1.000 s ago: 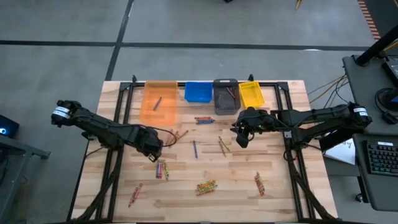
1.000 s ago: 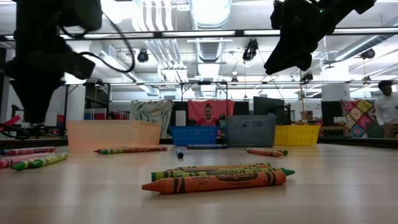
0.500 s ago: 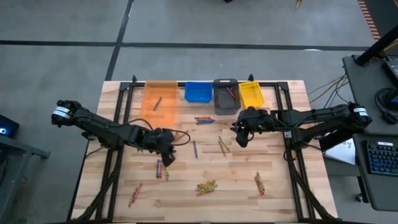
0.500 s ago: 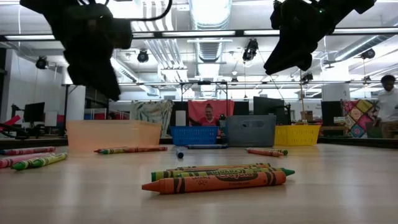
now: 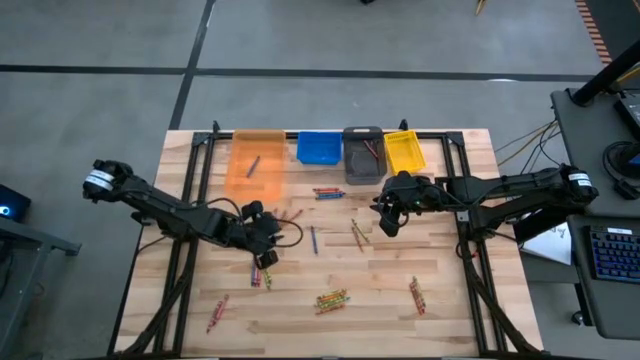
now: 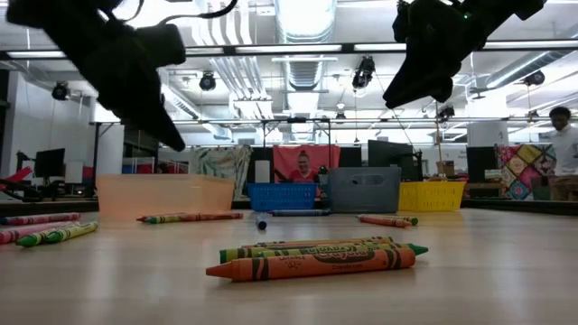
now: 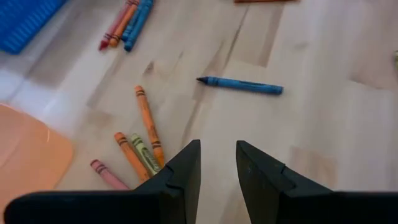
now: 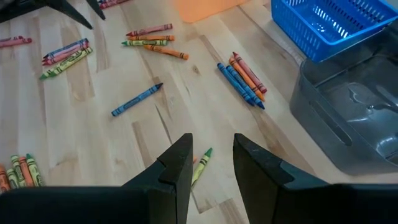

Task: Sort crayons
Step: Put the green crayon into the blue bin

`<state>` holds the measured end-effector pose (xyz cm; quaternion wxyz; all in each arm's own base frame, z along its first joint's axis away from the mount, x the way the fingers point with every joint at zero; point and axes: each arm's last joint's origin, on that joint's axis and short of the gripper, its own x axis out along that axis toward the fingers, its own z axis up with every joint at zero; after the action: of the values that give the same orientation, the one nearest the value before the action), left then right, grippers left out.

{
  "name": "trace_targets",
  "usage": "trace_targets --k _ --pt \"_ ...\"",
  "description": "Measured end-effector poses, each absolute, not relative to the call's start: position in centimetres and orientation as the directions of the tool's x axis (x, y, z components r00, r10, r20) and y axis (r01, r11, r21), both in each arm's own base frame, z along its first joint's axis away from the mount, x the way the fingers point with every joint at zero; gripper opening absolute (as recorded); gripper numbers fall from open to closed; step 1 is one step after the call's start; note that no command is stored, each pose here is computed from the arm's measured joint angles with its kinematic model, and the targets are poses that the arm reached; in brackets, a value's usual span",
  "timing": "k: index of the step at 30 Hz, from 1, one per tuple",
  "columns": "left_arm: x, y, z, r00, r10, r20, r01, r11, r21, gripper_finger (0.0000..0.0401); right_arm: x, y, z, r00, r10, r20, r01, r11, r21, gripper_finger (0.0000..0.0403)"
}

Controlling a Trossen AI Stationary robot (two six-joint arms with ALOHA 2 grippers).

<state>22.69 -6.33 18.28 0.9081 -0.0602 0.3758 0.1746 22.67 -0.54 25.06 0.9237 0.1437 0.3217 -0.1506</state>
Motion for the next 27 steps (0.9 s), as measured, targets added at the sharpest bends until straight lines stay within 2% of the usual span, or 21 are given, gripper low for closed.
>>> trace_targets --k 7,10,27 --pt "21.4 -5.9 15.2 0.712 0.296 -0.636 -0.411 0.911 -0.037 0.0084 22.7 -0.5 25.1 0.748 -0.186 -0.637 0.364 0.918 0.16 0.0105" --pt "20.8 -5.6 14.5 0.703 0.364 -0.611 -0.461 0.887 -0.002 0.0084 22.7 -0.5 25.1 0.748 -0.185 -0.638 0.364 0.918 0.16 0.0105" --pt "20.4 -5.3 13.9 0.721 0.406 -0.561 -0.518 0.854 -0.048 0.0084 22.7 -0.6 25.1 0.748 -0.211 -0.629 0.382 0.912 0.148 0.0105"
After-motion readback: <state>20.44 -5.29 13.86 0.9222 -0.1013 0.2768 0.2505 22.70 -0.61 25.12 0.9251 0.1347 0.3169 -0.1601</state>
